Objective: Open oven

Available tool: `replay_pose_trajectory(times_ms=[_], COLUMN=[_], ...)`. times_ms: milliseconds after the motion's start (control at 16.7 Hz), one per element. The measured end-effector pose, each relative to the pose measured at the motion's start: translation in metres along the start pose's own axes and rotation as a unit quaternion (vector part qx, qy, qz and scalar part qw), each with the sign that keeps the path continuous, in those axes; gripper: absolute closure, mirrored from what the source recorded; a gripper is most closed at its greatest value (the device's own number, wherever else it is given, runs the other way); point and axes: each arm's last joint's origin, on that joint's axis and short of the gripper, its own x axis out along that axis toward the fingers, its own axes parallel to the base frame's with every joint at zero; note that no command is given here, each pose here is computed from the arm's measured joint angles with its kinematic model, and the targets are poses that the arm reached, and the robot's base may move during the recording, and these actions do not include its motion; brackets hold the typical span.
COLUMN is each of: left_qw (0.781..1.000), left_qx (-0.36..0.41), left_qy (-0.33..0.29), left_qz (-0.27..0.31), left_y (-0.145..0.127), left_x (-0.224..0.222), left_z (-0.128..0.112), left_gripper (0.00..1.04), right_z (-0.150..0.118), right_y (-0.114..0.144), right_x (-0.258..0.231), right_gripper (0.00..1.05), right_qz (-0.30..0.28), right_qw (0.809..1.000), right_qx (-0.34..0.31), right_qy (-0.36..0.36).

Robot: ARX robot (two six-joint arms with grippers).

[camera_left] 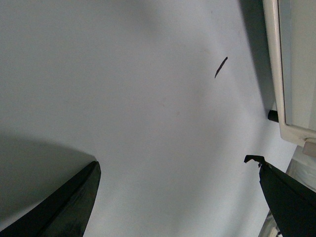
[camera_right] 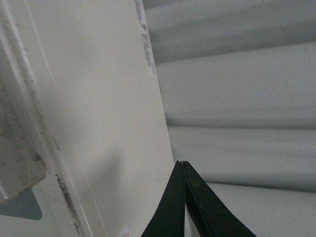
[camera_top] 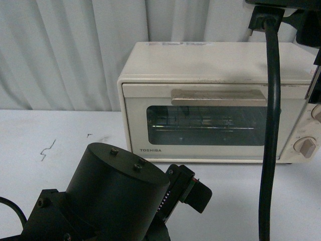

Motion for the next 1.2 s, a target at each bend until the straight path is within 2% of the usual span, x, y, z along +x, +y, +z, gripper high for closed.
replay_pose_trajectory(times_ms=[179,478,1196], left_qw=[1.0,1.0,1.0], left_qx=[0.0,0.0,0.0], left_qy=[0.0,0.0,0.0], left_qz=[0.0,0.0,0.0], left_y=[0.0,0.0,0.0], left_x=[0.0,0.0,0.0], left_z=[0.0,0.0,0.0], left_gripper=[0.07,0.07,0.07], right_z=[0.001,0.0,0.002], right_y=[0.021,0.04,0.048], right_x=[-0.002,0.007,0.026], right_gripper=[1.03,1.03,1.03], right_qz=[0.068,0.117,0.138], right_qw=[0.997,0.992,0.99], right_qx=[-0.02,-0.02,0.004], right_qy=[-0.024,-0.036,-0.041])
